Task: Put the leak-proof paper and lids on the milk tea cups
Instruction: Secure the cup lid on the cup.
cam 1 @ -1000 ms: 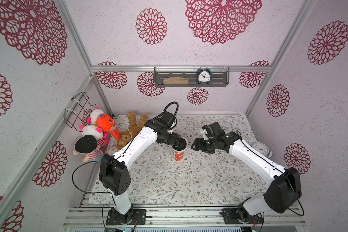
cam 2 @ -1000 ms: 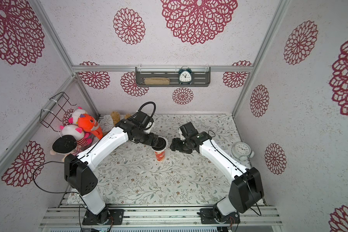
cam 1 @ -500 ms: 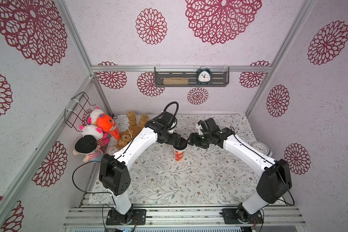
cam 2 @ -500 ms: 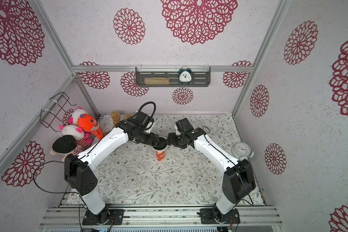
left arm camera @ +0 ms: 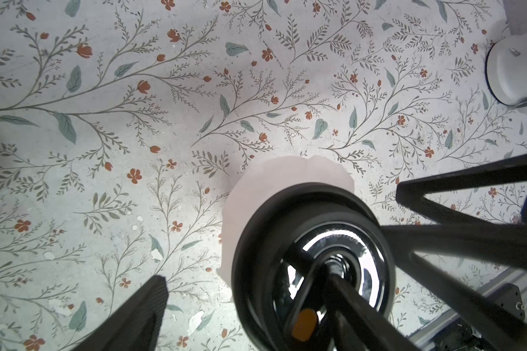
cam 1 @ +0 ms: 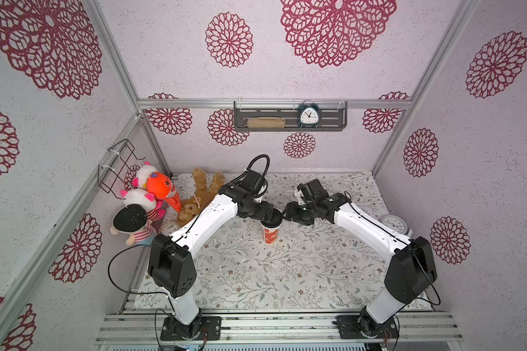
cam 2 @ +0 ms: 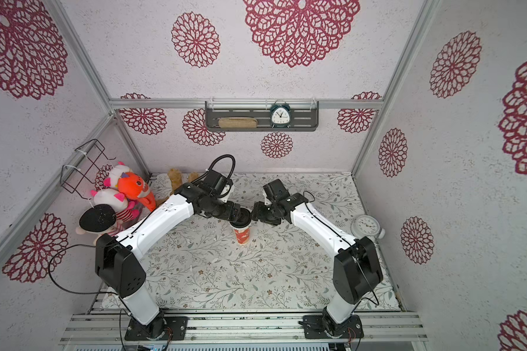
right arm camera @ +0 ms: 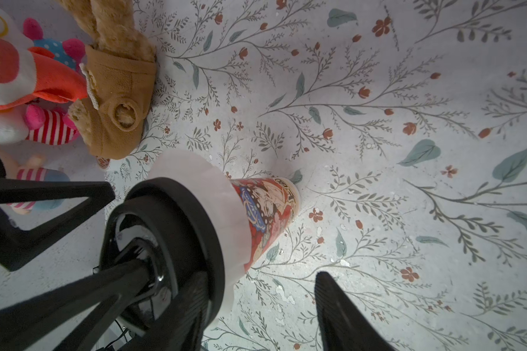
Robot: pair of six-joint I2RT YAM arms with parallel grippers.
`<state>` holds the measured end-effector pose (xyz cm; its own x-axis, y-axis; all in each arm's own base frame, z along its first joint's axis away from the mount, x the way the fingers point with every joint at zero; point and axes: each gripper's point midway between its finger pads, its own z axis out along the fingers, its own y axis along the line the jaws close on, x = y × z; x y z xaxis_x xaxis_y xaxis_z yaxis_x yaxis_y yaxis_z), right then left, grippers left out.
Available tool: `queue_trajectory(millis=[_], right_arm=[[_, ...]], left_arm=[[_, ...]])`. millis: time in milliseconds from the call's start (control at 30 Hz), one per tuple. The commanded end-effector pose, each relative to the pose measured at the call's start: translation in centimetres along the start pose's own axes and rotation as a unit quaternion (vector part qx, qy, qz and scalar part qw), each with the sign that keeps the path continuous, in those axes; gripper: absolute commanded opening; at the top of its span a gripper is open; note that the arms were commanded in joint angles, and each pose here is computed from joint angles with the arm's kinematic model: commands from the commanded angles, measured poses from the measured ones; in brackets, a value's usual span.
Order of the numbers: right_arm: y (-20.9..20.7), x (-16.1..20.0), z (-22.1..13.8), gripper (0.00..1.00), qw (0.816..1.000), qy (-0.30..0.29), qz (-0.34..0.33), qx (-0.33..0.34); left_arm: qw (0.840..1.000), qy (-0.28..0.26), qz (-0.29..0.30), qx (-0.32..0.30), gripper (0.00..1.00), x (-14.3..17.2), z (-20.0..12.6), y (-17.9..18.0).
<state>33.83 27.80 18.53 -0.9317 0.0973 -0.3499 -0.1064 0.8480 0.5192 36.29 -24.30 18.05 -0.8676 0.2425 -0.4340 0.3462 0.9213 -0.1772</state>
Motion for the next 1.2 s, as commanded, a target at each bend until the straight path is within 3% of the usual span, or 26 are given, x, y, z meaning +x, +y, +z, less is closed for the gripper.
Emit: queue_trajectory(millis=[0,367,633,900,1167], right_arm=[[0.1,0.4,0.6,0.55,1.0,0.015,-0.005,0.013],[-2.6,3.6,3.9,0.38,0.994,0.077,-0.019,0.075],[-4.1,5.1,5.4,0.31,0.988,0.109,-0.036,0.101],[-3.3,2.5,5.2,0.31,0.985,0.097,-0.086,0.117],[-0.1,-0.9,4.7,0.31,0.987,0.071,-0.119,0.085]], left_arm=[[0.994,0.095,0.007,-0.046,0.85,4.9,2.8,2.0],[0.992,0.117,-0.005,-0.049,0.84,7.2,3.9,2.6],[0.991,0.126,-0.012,-0.052,0.84,8.6,4.0,3.0],[0.989,0.134,-0.02,-0.056,0.83,10.0,3.7,3.4],[0.988,0.139,-0.029,-0.061,0.83,11.0,3.6,3.7]])
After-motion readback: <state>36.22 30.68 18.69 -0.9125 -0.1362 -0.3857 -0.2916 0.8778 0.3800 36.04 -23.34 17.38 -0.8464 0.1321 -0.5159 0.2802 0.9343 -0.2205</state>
